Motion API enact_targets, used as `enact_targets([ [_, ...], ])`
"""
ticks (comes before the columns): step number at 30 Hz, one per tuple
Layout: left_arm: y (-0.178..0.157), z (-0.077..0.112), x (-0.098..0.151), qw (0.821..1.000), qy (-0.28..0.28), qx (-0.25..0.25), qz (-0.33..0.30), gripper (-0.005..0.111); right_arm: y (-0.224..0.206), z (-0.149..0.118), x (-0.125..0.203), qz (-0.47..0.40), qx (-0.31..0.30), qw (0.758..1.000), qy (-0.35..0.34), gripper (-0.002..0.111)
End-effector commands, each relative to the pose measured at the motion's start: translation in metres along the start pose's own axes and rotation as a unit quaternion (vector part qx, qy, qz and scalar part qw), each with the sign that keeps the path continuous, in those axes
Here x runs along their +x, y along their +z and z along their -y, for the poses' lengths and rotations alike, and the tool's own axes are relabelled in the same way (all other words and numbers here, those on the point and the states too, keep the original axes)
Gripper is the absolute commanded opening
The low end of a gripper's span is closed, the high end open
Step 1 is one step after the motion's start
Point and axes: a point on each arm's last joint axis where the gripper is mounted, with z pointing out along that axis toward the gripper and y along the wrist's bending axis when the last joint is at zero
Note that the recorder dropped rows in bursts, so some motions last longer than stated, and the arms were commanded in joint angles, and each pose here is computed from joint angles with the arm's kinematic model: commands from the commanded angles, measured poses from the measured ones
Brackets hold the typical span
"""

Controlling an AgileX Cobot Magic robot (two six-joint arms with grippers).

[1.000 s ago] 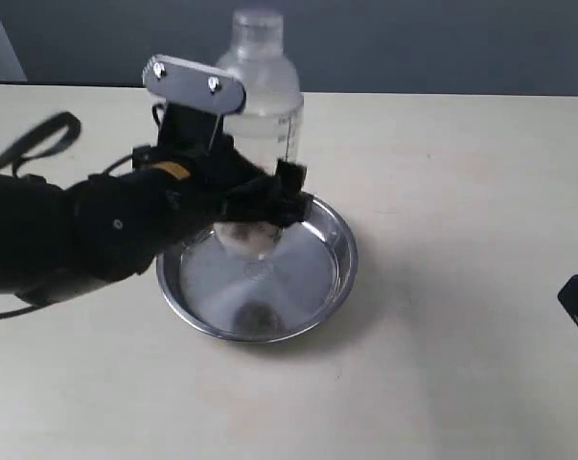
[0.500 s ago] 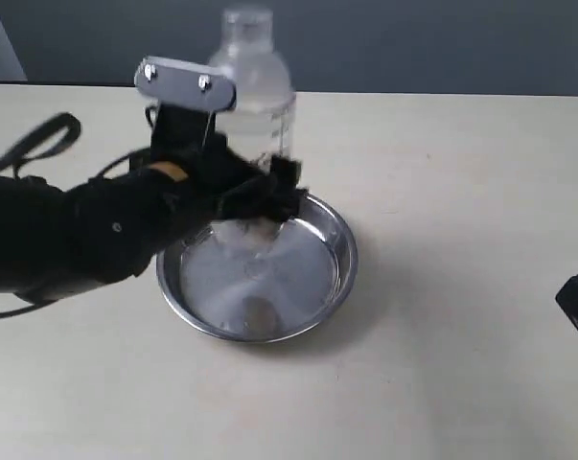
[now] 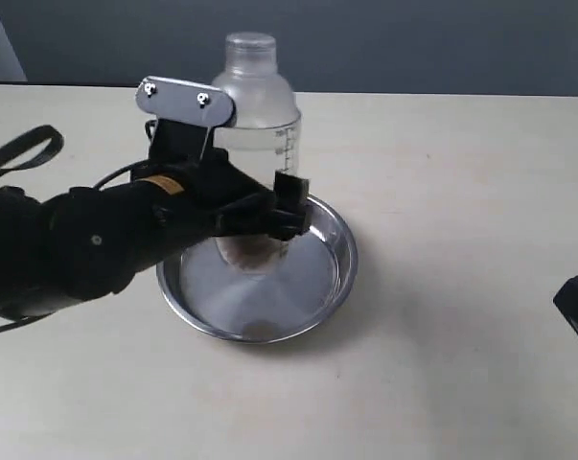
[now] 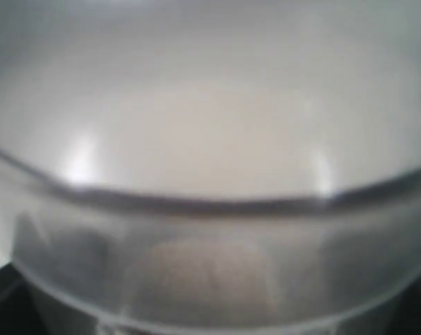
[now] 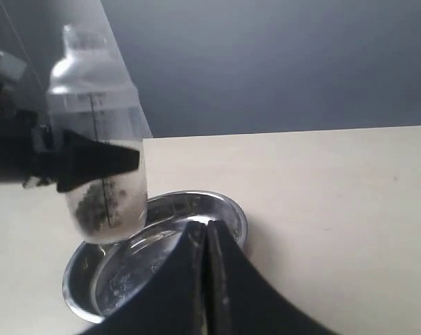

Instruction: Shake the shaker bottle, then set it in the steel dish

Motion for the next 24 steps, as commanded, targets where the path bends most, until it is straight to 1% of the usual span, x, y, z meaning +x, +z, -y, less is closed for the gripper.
enact_targets([
  [1, -0.021, 0.005, -0.036, 0.993, 0.042, -0.007, 0.107, 0.0, 0.0, 0.0, 0.0, 0.002, 0.001, 1.0, 0.0, -0.001],
  [3, 0.005, -0.015, -0.011, 0.997, 0.026, -0.058, 0.035, 0.0, 0.0, 0.0, 0.0, 0.002, 0.0, 1.0, 0.0, -0.001],
  [5, 0.021, -0.025, 0.011, 0.997, -0.007, -0.061, -0.038, 0.0, 0.0, 0.0, 0.0, 0.002, 0.0, 1.0, 0.0, -0.001],
  [6, 0.021, -0.025, 0.014, 0.997, -0.023, -0.053, -0.054, 0.0, 0.0, 0.0, 0.0, 0.002, 0.001, 1.0, 0.0, -0.001],
  [7, 0.017, -0.02, 0.011, 0.998, -0.024, -0.041, -0.048, 0.0, 0.0, 0.0, 0.0, 0.002, 0.001, 1.0, 0.0, -0.001],
  [8, 0.011, -0.011, 0.004, 0.999, -0.019, -0.028, -0.027, 0.0, 0.0, 0.0, 0.0, 0.002, 0.001, 1.0, 0.0, -0.001],
  [10, -0.009, 0.004, -0.017, 0.999, -0.005, -0.004, 0.034, 0.0, 0.0, 0.0, 0.0, 0.002, 0.001, 1.0, 0.0, -0.001],
  [11, -0.017, 0.01, -0.025, 0.998, 0.012, 0.003, 0.065, 0.0, 0.0, 0.0, 0.0, 0.002, 0.001, 1.0, 0.0, -0.001],
  [12, -0.02, 0.012, -0.029, 0.996, 0.024, 0.0, 0.083, 0.0, 0.0, 0.0, 0.0, 0.002, 0.001, 1.0, 0.0, -0.001],
  [13, -0.02, 0.01, -0.029, 0.996, 0.021, -0.007, 0.085, 0.0, 0.0, 0.0, 0.0, 0.002, 0.001, 1.0, 0.0, -0.001],
  [15, -0.017, -0.003, -0.024, 0.997, -0.003, -0.052, 0.052, 0.0, 0.0, 0.0, 0.0, 0.002, 0.001, 1.0, 0.0, -0.001],
  [17, -0.018, -0.018, -0.016, 0.993, -0.016, -0.119, 0.022, 0.0, 0.0, 0.0, 0.0, 0.002, 0.001, 1.0, 0.0, -0.001],
  [18, -0.02, -0.022, -0.014, 0.989, -0.018, -0.146, 0.018, 0.0, 0.0, 0.0, 0.0, 0.002, 0.001, 1.0, 0.0, -0.001],
  [19, -0.02, -0.024, -0.013, 0.988, -0.016, -0.151, 0.019, 0.0, 0.0, 0.0, 0.0, 0.002, 0.001, 1.0, 0.0, -0.001],
  [20, -0.019, -0.022, -0.013, 0.989, -0.014, -0.143, 0.021, 0.0, 0.0, 0.0, 0.0, 0.002, 0.001, 1.0, 0.0, -0.001],
  [21, -0.017, -0.018, -0.015, 0.992, -0.016, -0.122, 0.029, 0.0, 0.0, 0.0, 0.0, 0.002, 0.001, 1.0, 0.0, -0.001],
  [22, -0.013, -0.011, -0.017, 0.995, -0.015, -0.091, 0.038, 0.0, 0.0, 0.0, 0.0, 0.002, 0.001, 1.0, 0.0, -0.001],
  [23, -0.01, -0.004, -0.017, 0.998, 0.002, -0.057, 0.04, 0.0, 0.0, 0.0, 0.0, 0.002, 0.001, 1.0, 0.0, -0.001],
  [24, -0.007, 0.003, -0.018, 0.998, 0.039, -0.022, 0.045, 0.0, 0.0, 0.0, 0.0, 0.002, 0.001, 1.0, 0.0, -0.001],
])
